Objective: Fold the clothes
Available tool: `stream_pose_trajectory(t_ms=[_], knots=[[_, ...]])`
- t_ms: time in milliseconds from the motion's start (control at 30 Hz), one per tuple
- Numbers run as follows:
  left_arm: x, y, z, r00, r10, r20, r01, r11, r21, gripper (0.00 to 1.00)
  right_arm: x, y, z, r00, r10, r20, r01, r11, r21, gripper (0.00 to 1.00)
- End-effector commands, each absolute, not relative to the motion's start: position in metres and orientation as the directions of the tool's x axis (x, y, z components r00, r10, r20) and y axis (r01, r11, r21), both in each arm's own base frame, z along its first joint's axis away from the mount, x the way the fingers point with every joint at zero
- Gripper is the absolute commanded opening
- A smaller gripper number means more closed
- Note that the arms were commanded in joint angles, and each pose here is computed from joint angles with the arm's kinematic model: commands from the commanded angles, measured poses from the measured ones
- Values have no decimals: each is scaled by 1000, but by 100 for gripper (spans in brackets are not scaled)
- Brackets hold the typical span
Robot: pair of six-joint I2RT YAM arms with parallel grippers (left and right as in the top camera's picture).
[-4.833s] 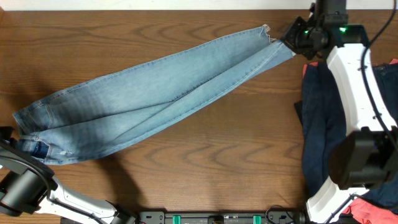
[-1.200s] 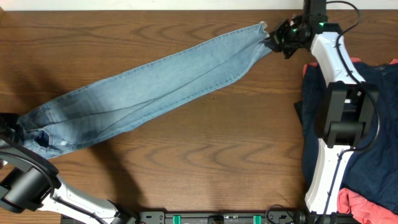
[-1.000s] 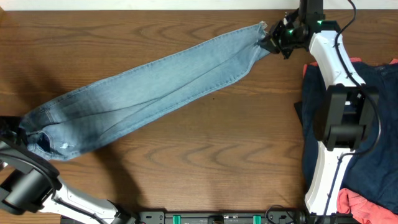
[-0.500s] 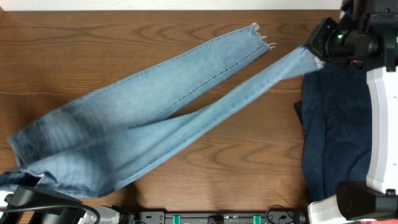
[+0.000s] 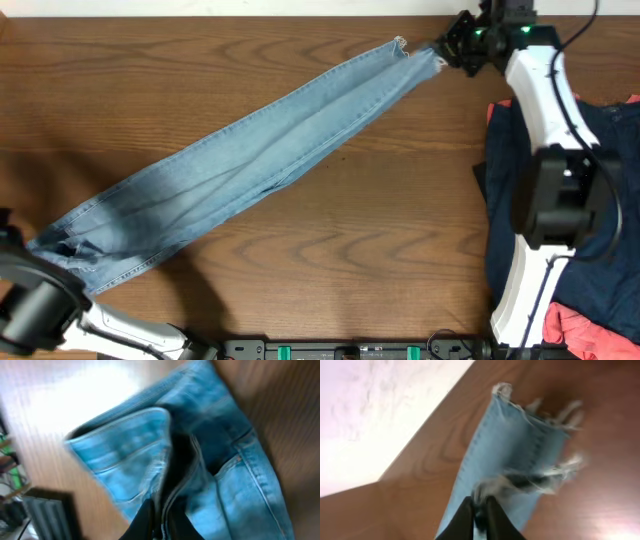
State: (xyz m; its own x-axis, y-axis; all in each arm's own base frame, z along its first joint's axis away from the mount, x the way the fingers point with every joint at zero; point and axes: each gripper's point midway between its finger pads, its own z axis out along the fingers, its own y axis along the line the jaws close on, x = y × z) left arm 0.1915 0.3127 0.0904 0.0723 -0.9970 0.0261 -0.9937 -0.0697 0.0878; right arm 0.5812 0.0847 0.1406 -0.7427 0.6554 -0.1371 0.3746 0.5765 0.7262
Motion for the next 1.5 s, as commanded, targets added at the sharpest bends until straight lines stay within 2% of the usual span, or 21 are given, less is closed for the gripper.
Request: stream_pose_trajectory(t_ms=[0, 100, 167, 200, 267, 400, 500, 567, 700, 733, 767, 800, 833, 867, 1133, 1233, 1367, 1467], knots=[[208, 308, 77, 52, -998, 42, -995, -49, 89, 11, 585, 108, 145, -769, 633, -86, 342, 521, 782, 11], [217, 307, 75, 31, -999, 30, -996, -29, 79, 16, 588, 112, 137, -784, 609, -117, 308, 547, 778, 12], [221, 306, 76, 22, -999, 26, -997, -20, 76, 15, 589, 112, 136, -803, 572, -167, 257, 585, 769, 5], [220, 305, 77, 22, -999, 31, -997, -19, 80, 11, 587, 113, 140, -819, 537, -201, 208, 605, 769, 1], [215, 302, 82, 14, -999, 43, -996, -10, 88, 6, 583, 113, 148, -836, 493, -243, 149, 629, 763, 1], [196, 296, 103, 38, -997, 65, -994, -31, 103, 6, 561, 103, 177, -852, 420, -314, 82, 698, 712, 1], [183, 294, 120, 64, -996, 55, -994, -59, 96, 7, 538, 84, 196, -842, 398, -365, 111, 789, 604, 1], [179, 295, 129, 69, -997, 36, -994, -66, 81, 15, 524, 78, 207, -843, 361, -398, 103, 836, 539, 4], [178, 297, 136, 67, -998, 17, -996, -66, 66, 24, 498, 85, 217, -874, 246, -420, 28, 887, 460, 13], [178, 298, 136, 66, -998, 13, -996, -65, 64, 33, 491, 87, 215, -885, 224, -409, 22, 897, 442, 14], [179, 298, 136, 59, -998, 10, -996, -58, 62, 37, 487, 90, 213, -893, 209, -398, 17, 900, 435, 14], [179, 300, 135, 48, -999, 3, -997, -48, 60, 47, 483, 94, 210, -902, 191, -387, 8, 903, 429, 14], [180, 303, 135, 34, -999, -4, -998, -34, 56, 53, 480, 97, 208, -908, 179, -378, 1, 905, 426, 14], [181, 304, 135, 26, -1000, -7, -998, -27, 52, 55, 478, 99, 206, -914, 168, -370, -5, 906, 422, 14], [185, 304, 135, -5, -1000, -8, -999, 5, 37, 55, 468, 106, 198, -929, 128, -346, -12, 928, 373, 17], [192, 298, 135, -52, -999, 3, -998, 52, 28, 55, 465, 107, 195, -933, 100, -346, -27, 938, 344, 25], [213, 290, 136, -130, -991, 20, -991, 128, -47, 55, 466, 105, 193, -930, 70, -361, -44, 954, 297, 41], [228, 281, 141, -190, -981, 30, -975, 185, -123, 54, 473, 101, 188, -924, 72, -375, -33, 963, 266, 46]])
